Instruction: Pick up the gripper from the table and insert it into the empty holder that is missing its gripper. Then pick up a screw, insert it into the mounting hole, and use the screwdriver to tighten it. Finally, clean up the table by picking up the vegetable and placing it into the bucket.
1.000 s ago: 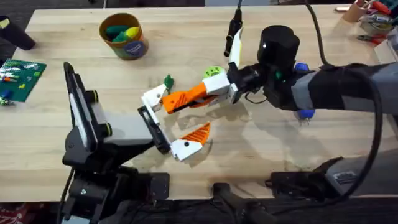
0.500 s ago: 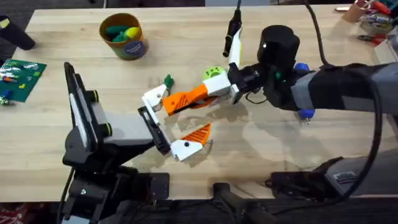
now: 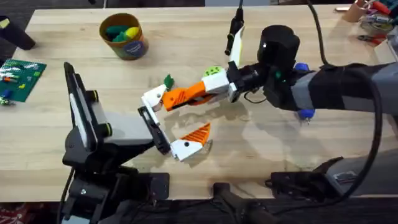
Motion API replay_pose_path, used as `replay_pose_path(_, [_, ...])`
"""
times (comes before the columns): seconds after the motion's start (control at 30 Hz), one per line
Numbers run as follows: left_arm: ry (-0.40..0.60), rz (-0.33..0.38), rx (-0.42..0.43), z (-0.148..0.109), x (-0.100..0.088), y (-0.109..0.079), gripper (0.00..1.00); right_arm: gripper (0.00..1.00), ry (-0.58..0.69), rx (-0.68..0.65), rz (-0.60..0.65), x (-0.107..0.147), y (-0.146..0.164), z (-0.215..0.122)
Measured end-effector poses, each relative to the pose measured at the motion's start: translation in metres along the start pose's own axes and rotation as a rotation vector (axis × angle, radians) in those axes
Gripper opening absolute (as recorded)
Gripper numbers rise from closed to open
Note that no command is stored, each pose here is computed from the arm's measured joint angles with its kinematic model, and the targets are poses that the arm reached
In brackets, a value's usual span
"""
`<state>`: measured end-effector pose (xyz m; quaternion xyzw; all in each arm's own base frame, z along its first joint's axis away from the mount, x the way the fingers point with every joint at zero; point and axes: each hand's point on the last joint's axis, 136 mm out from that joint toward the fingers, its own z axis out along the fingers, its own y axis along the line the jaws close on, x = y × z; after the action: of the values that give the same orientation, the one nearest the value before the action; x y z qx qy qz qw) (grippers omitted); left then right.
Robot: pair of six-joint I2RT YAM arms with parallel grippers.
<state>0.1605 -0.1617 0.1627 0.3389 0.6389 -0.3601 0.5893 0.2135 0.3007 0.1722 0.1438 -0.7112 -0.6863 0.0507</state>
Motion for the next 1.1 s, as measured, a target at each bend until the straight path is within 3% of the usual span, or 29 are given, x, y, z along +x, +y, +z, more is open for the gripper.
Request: replay_pose_path(1.1, [-0.002,0.026,-0.032,0.0,-0.001,0.006,0.988,0.02,0.02,-0.025,-0.097,0.003,0.011,0.01])
